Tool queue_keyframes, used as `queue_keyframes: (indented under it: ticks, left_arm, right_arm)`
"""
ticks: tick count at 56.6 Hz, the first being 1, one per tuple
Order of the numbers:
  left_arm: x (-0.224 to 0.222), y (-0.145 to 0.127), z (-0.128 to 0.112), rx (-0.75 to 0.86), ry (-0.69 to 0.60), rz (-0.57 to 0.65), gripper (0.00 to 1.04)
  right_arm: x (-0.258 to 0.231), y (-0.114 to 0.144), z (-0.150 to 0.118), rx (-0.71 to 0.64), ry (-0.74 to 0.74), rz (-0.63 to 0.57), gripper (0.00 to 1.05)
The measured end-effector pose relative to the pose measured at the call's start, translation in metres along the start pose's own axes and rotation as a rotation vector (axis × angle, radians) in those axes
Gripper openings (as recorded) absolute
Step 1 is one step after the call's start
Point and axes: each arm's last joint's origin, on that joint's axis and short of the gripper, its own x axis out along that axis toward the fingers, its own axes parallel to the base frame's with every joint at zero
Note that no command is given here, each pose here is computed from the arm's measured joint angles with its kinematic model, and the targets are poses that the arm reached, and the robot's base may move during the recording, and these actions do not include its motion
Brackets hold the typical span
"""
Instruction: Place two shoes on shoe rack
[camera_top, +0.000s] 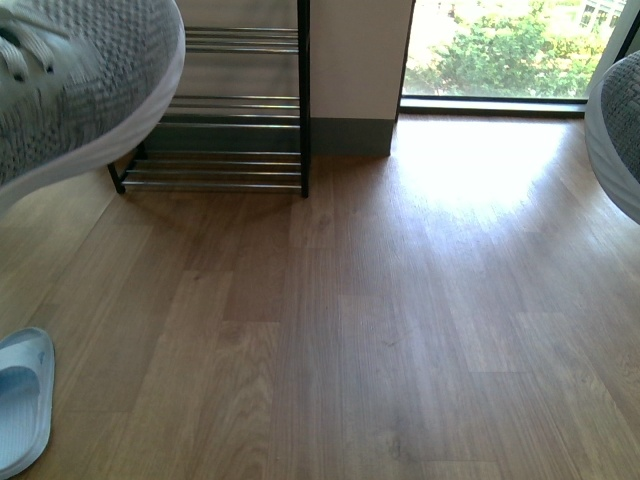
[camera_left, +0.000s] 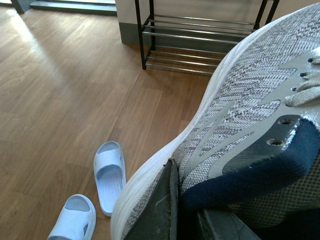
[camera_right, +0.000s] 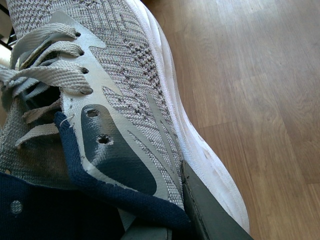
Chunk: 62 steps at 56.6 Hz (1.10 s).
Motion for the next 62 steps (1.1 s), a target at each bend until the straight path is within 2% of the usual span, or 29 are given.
queue_keyframes:
  ticks: [62]
  left_arm:
    - [0.0001, 0.0, -0.0009, 0.007, 0.002, 0.002, 0.02]
  right_arm:
    - [0.0, 0.0, 0.0, 0.0, 0.0, 0.0, 0.01]
